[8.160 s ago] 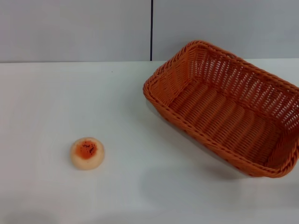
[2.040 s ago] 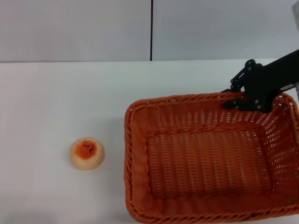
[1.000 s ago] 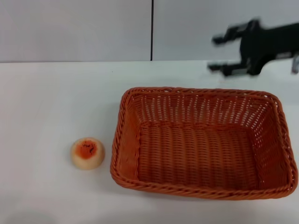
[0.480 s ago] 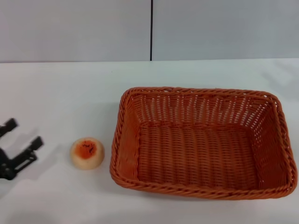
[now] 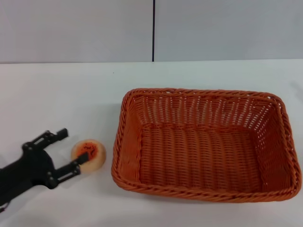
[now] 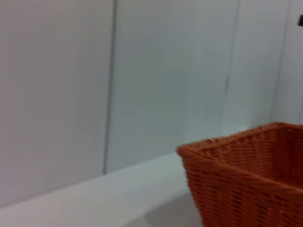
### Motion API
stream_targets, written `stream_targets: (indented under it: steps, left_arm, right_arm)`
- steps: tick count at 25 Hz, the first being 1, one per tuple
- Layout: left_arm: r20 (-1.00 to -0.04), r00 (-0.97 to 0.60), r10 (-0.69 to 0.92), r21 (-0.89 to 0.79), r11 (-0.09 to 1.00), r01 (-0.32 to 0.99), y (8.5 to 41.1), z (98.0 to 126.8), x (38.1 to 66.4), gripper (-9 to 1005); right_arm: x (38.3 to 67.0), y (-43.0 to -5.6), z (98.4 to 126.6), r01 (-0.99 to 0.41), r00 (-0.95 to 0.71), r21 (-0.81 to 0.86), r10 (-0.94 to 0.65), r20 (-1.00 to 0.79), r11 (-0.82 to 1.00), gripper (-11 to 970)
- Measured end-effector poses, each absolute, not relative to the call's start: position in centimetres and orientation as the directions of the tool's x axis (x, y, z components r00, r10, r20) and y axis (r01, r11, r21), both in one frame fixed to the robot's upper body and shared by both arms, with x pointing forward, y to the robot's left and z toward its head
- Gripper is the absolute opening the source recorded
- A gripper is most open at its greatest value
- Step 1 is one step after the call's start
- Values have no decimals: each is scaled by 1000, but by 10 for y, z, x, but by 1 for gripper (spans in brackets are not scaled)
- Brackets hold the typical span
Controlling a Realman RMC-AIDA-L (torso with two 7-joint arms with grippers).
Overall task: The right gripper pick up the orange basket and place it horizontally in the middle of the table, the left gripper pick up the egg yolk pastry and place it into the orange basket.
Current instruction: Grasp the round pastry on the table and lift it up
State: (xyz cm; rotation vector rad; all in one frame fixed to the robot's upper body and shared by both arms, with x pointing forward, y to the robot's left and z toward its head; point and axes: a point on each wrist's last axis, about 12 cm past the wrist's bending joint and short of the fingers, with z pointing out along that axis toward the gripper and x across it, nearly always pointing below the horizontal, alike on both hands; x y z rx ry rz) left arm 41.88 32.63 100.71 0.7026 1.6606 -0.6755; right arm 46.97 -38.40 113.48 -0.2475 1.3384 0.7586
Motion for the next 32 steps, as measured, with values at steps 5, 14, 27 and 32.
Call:
stream_targets:
  steps: [5, 14, 27, 32]
  left_arm:
    - [-975, -197, 107, -87, 629, 773, 317, 1001, 418, 786]
    - [-968, -202, 148, -64, 633, 771, 304, 988, 416, 780]
    - [-961, -211, 181, -44, 650, 759, 303, 985, 425, 772]
    - [-958, -221, 184, -47, 658, 752, 303, 983, 422, 620]
  right_arm:
    - [470, -384, 1128, -608, 37, 257, 351, -936, 751, 617]
    - [472, -383, 1129, -609, 37, 258, 352, -935, 750, 617]
    - [470, -384, 1127, -609, 33, 263, 355, -934, 748, 617]
    - [469, -385, 1124, -601, 23, 281, 368, -929, 748, 617]
